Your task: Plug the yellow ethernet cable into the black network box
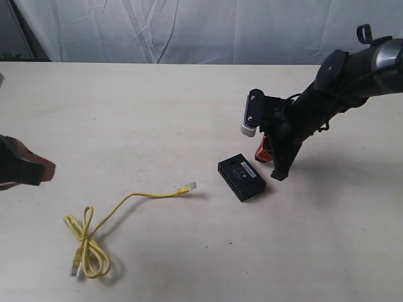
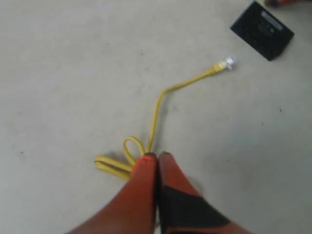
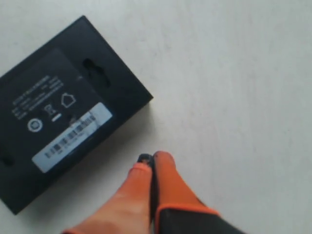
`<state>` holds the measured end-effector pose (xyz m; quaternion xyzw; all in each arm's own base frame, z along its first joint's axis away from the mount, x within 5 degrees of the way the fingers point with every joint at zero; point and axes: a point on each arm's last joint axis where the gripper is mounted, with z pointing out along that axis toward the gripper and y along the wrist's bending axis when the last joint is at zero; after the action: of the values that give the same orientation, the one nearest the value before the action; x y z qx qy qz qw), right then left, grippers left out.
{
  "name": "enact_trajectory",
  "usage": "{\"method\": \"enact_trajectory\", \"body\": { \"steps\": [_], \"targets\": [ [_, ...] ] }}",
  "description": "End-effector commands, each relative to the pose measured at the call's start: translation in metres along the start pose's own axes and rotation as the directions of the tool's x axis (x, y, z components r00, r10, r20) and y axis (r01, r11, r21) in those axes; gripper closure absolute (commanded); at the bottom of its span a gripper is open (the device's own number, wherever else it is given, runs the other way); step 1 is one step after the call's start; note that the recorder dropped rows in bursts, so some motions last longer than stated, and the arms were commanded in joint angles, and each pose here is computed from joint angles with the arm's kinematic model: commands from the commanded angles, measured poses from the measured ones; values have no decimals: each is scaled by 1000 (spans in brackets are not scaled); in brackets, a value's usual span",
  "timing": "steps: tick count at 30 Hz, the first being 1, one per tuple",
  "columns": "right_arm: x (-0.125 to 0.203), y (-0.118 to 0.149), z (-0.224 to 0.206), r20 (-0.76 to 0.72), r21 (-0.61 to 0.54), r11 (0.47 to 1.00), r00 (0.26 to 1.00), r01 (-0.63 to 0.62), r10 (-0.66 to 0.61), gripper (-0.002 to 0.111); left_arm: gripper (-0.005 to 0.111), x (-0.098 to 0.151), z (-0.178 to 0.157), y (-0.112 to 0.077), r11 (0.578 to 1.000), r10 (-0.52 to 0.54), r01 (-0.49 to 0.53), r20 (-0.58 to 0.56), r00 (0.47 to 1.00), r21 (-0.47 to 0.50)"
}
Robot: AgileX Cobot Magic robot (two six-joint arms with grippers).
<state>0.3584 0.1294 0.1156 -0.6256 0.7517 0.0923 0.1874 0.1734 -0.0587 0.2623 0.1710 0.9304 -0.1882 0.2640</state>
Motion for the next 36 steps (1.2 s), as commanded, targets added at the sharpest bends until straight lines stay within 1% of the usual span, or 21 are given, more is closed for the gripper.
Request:
{"method": "enact_trajectory", "body": {
  "steps": [1,8,12,14,17,21,23,24,26,27,28,31,32,35,36],
  "targets": [
    [-2,-1,1,19,2,1000,1000,-2,2,109,107,-8,25,-12,997,70,-69,-31,997,43],
    [2,2,11,17,-41,999,1000,-13,14,109,107,-20,65,-23,984,162,-153,-115,980,88],
    [1,5,18,11,-59,998,1000,-1,2,109,107,-33,83,-27,979,189,-176,-143,971,104],
    [-4,8,20,12,-60,998,1000,14,-13,109,107,-38,91,-28,972,223,-208,-147,964,111],
    [-7,10,21,12,-60,998,1000,28,-27,109,107,-43,104,-33,962,261,-239,-176,949,136],
    [-7,10,21,11,-55,998,999,31,-31,109,106,-41,125,-38,938,338,-308,-221,915,160],
    [-7,10,21,11,-55,998,999,31,-31,109,100,-40,134,-40,927,367,-336,-227,902,165],
    [-7,10,21,11,-55,998,999,31,-31,109,95,-38,138,-42,917,392,-360,-227,892,170],
    [-7,10,21,11,-55,998,999,31,-31,109,83,-36,146,-47,890,450,-416,-217,866,186],
    [-7,9,21,11,-53,998,999,31,-31,109,76,-35,150,-50,874,482,-449,-206,852,189],
    [-7,9,21,11,-53,998,999,31,-31,109,68,-35,154,-54,854,516,-485,-188,836,187],
    [-7,9,21,11,-53,998,999,31,-31,109,49,-35,162,-63,815,577,-554,-145,804,169],
    [-7,9,21,11,-45,998,999,31,-31,109,46,-34,164,-66,807,587,-563,-148,796,177],
    [-7,8,22,10,-36,999,1000,27,-27,109,46,-37,171,-69,805,588,-550,-182,788,222],
    [-7,8,22,10,-36,999,1000,27,-27,109,46,-40,173,-70,796,600,-559,-186,778,230]
  ]
}}
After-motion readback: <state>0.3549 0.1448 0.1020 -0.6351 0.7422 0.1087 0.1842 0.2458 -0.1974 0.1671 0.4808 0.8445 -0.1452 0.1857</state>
